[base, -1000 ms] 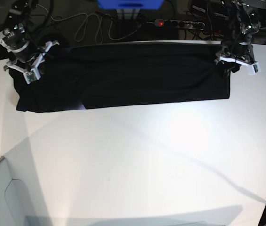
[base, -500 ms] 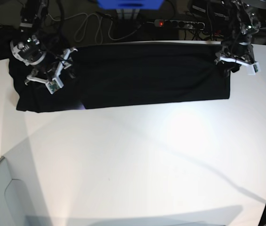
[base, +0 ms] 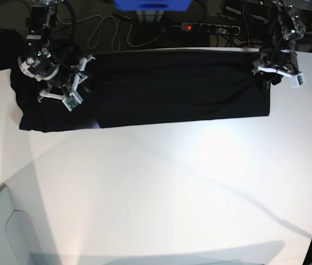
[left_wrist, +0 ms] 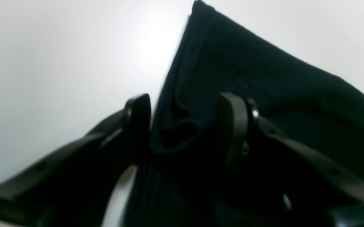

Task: Fold the T-shirt properly
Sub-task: 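Adjust the right gripper's grip on the strip end, left gripper holding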

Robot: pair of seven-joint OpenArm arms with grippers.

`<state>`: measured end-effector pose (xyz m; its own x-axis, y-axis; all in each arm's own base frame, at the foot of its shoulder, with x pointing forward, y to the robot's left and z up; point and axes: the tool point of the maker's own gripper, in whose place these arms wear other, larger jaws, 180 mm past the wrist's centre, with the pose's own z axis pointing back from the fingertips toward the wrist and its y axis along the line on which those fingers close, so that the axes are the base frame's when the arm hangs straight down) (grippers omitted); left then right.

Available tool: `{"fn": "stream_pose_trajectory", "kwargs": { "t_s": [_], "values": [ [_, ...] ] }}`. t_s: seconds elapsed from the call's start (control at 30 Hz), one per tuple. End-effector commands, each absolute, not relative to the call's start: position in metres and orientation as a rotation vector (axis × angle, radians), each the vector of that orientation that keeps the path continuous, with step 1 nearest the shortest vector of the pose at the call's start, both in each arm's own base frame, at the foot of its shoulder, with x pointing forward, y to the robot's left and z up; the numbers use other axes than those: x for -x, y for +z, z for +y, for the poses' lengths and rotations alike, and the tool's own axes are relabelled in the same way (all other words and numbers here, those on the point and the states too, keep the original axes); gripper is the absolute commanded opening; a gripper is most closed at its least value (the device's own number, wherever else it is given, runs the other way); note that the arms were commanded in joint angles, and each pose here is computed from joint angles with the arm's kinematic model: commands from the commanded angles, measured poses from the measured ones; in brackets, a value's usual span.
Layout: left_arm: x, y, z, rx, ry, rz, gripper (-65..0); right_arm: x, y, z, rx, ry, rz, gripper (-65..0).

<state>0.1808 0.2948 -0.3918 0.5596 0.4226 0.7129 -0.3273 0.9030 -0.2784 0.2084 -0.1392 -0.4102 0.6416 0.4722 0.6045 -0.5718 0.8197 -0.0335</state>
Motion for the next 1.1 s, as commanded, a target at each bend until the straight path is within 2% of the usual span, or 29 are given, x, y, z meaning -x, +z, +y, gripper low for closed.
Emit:
{"fn": "stream_pose_trajectory", "kwargs": {
  "t_s": [0.0, 0.1, 0.13, 0.3, 0.47, 0.67, 0.93, 1.0, 1.07],
  "values": [
    [-0.185, -0.383, 0.3, 0.11, 0.434, -0.905, -32.5, -0.213, -0.402, -0.137, -0.178, 0.621, -0.674, -50.9],
    [-0.185, -0.383, 0.3, 0.11, 0.436, -0.906, -32.5, -0.214, -0.4, -0.136, -0.176, 0.622, -0.681, -64.7],
    [-0.185, -0.383, 0.3, 0.11, 0.436, -0.906, -32.5, -0.214, -0.399, -0.136, -0.175, 0.623, -0.683, -65.0],
    [-0.185, -0.383, 0.3, 0.11, 0.436, -0.906, -32.5, -0.218, -0.385, -0.132, -0.16, 0.646, -0.721, -65.0],
    [-0.185, -0.383, 0.3, 0.11, 0.436, -0.906, -32.5, -0.22, -0.368, -0.101, -0.196, 0.738, -0.77, -65.0],
    [-0.185, -0.383, 0.3, 0.11, 0.436, -0.904, -32.5, -0.205, -0.372, -0.061, -0.28, 0.885, -0.745, -65.0],
    [-0.184, -0.383, 0.299, 0.11, 0.44, -0.904, -32.5, -0.209, -0.382, -0.059, -0.294, 0.896, -0.721, -64.8],
    [-0.184, -0.383, 0.299, 0.11, 0.44, -0.904, -32.5, -0.207, -0.388, -0.066, -0.283, 0.902, -0.697, -61.9],
    [-0.184, -0.383, 0.299, 0.11, 0.44, -0.904, -32.5, -0.204, -0.39, -0.069, -0.279, 0.908, -0.685, -53.5]
  ]
}}
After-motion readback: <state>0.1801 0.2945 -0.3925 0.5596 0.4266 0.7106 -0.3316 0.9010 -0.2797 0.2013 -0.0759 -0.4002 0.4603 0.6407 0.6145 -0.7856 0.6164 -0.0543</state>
